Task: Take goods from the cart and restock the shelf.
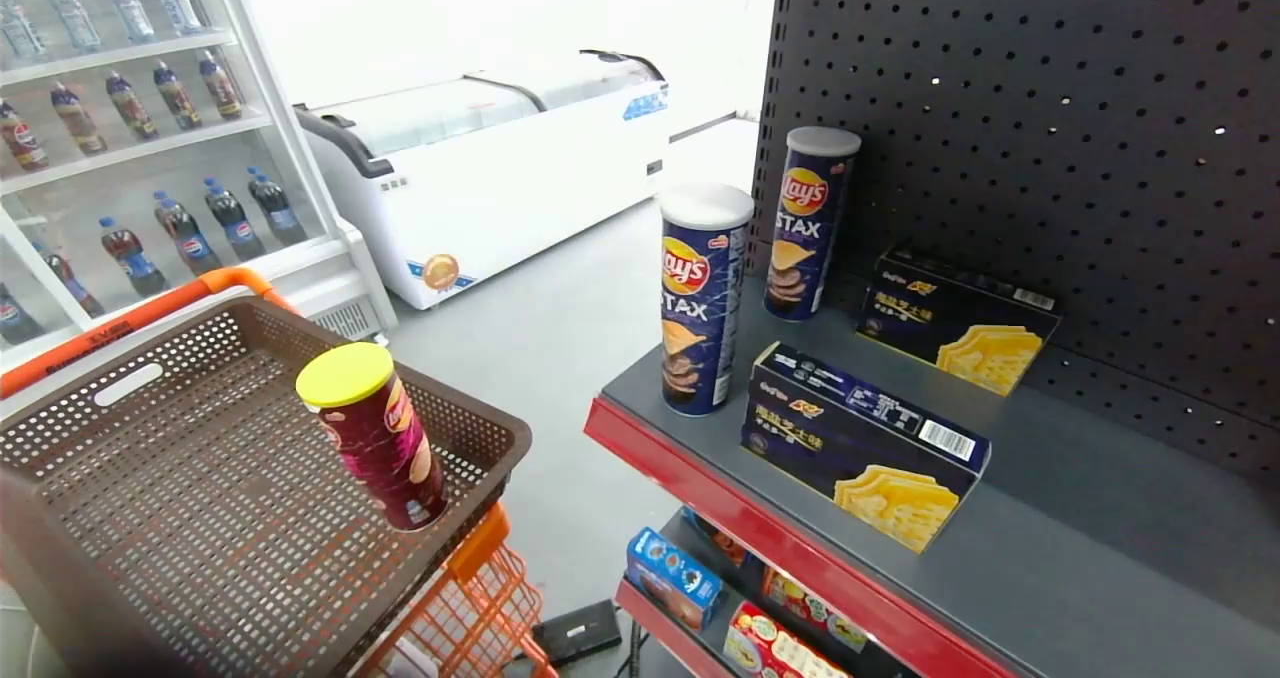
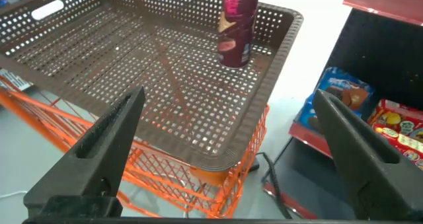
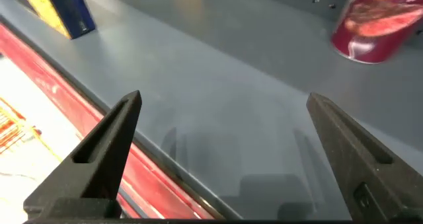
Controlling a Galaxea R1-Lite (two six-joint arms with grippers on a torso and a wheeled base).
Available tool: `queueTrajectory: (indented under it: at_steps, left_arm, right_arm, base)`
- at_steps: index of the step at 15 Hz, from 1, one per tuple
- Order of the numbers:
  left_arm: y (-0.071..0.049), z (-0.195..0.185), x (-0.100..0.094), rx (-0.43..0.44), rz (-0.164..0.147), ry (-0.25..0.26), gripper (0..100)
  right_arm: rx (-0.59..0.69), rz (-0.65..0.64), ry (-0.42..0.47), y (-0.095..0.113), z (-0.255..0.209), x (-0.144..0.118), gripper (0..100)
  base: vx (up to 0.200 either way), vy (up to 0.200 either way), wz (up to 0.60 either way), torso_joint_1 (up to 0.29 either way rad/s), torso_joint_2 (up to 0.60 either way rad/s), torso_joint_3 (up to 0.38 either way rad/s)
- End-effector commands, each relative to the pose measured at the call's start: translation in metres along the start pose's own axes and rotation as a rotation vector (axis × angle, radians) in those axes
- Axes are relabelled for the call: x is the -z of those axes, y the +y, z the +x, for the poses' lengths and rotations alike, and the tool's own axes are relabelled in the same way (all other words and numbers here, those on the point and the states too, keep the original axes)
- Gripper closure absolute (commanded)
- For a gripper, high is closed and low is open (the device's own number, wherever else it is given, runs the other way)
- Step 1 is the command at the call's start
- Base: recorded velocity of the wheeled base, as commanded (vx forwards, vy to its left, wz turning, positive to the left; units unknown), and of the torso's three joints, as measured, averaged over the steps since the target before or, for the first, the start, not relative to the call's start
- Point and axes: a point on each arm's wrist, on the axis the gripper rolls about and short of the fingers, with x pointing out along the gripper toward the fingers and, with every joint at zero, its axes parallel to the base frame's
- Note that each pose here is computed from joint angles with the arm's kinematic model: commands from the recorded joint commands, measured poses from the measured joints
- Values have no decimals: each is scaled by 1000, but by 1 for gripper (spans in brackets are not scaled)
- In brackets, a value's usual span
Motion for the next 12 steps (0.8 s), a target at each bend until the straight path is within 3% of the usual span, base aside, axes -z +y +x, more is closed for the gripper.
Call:
queueTrajectory:
  at_steps: [1, 12]
  left_arm:
    - [0, 0, 0, 0, 1, 1, 0]
    - [0, 0, 0, 0, 3, 1, 0]
  right_arm:
    - [-1, -2, 0, 0, 0, 0, 0]
    - [-1, 0, 0, 0, 0, 0, 0]
  base:
    - [0, 0, 0, 0, 0, 0]
    - [0, 0, 0, 0, 0, 0]
